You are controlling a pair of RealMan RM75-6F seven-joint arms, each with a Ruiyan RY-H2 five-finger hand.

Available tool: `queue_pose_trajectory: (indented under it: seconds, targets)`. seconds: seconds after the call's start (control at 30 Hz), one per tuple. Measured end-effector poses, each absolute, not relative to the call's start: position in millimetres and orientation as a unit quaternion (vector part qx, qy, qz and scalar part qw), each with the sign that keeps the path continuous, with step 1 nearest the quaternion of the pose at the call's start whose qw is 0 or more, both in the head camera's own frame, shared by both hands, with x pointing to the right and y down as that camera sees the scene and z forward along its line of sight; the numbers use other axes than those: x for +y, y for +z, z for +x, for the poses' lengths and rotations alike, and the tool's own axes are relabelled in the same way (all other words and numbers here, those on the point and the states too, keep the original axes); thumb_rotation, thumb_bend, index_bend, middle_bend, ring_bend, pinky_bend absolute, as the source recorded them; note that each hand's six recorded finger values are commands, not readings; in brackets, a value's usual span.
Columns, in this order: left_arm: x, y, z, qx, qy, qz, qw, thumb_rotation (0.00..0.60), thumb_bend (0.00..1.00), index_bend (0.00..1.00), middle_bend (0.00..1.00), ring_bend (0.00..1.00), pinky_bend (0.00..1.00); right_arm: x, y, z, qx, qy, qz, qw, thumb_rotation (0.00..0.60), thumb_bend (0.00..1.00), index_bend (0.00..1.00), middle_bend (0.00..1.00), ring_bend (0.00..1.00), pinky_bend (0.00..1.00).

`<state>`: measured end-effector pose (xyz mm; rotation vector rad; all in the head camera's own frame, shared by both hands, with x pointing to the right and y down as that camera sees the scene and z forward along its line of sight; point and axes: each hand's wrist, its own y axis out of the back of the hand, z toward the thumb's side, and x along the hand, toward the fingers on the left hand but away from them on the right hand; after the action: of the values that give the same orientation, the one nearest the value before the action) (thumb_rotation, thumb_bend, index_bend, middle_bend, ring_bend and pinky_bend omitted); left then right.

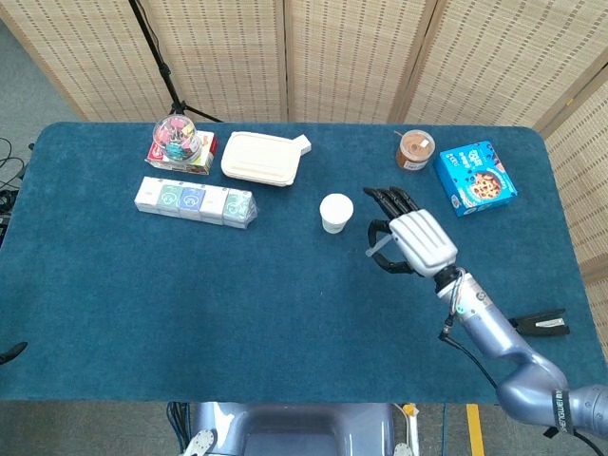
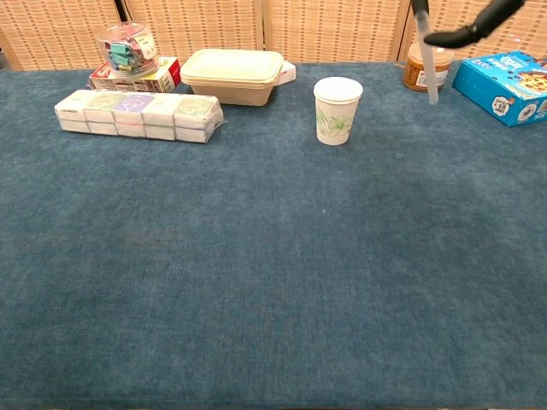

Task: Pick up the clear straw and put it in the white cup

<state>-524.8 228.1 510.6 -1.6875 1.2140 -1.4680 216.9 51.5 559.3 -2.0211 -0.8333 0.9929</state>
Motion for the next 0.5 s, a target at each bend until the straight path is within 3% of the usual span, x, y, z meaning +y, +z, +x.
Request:
queue_pose_trajectory:
  seconds: [0.5]
  targets:
    - [228,508,-527,0.461,-0.546,-0.637,0.289,0.600,0.04,0.00,0.00,0.00,0.00,-3,530,202,-0.446,0.331,-0.811,0.182,0.600,0.46,0.57,0.05,0.00,0.00]
